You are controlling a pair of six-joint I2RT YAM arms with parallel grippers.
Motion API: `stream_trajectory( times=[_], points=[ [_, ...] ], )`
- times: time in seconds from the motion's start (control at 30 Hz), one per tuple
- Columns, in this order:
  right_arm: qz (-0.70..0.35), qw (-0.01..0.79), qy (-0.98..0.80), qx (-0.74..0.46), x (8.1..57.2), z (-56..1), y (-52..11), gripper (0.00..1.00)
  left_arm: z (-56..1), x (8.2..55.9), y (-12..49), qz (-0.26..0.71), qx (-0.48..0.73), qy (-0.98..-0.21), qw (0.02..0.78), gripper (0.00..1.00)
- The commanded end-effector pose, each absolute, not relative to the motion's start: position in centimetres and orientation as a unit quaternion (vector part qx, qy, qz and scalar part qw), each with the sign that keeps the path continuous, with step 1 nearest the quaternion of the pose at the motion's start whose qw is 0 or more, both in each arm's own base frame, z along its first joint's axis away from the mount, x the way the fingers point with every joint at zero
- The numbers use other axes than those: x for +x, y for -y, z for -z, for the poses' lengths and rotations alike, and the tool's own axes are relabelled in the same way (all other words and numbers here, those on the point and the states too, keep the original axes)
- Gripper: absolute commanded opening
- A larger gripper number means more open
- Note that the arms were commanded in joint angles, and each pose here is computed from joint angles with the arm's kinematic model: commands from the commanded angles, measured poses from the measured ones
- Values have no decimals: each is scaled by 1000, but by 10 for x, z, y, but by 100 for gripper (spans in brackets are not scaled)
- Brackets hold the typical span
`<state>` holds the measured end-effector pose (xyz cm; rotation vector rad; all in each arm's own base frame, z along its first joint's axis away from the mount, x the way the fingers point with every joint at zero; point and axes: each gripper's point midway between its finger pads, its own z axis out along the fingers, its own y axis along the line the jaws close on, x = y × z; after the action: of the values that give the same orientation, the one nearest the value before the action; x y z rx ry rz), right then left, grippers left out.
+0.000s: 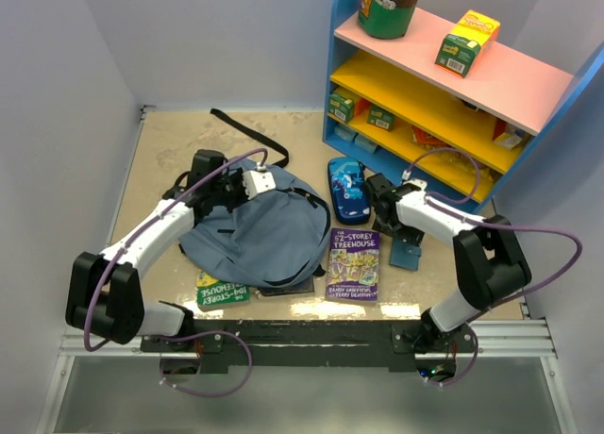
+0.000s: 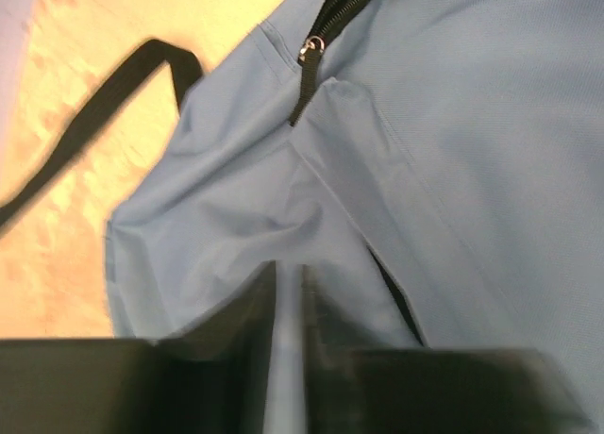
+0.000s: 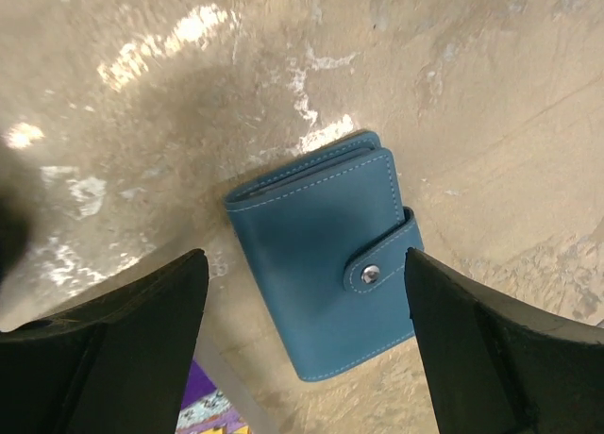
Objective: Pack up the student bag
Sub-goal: Pick up the personal item from the center of the board.
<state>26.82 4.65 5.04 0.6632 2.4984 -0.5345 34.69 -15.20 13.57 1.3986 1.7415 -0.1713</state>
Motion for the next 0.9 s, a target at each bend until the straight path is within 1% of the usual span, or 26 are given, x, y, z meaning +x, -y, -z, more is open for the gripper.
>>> stream_trajectory(
  times=[0.0,0.03,0.07,0.1,0.2,0.33,0.43,0.47,0.5,0.57,0.8,0.87],
  points=[
    [209,213,-926,231,260,-37,-46,86,-110,338,147,73,549,-725,408,38],
    [206,210,-928,229,261,-33,-48,85,-105,338,145,67,548,-727,409,46],
    [205,206,-929,227,262,-30,-50,84,-103,339,142,58,546,-728,411,57],
    [206,202,-930,227,263,-27,-50,82,-103,342,142,53,544,-725,419,60],
    [215,188,-933,221,263,-17,-51,75,-89,340,140,55,541,-732,410,63],
    [206,183,-936,219,260,-10,-53,69,-62,329,140,66,550,-743,376,69],
    [204,178,-938,217,256,-3,-53,65,-50,325,141,60,558,-740,370,84],
    [200,172,-941,214,253,0,-54,60,-47,323,143,60,562,-739,367,96],
    [199,172,-941,214,254,1,-55,59,-45,323,143,60,562,-740,364,100],
    [191,170,-943,213,254,2,-58,56,-35,320,145,66,563,-746,350,100],
    [188,170,-944,211,250,1,-57,56,-21,324,141,39,576,-741,343,100],
    [182,172,-944,214,252,2,-59,54,-16,325,138,29,579,-741,337,89]
  ],
)
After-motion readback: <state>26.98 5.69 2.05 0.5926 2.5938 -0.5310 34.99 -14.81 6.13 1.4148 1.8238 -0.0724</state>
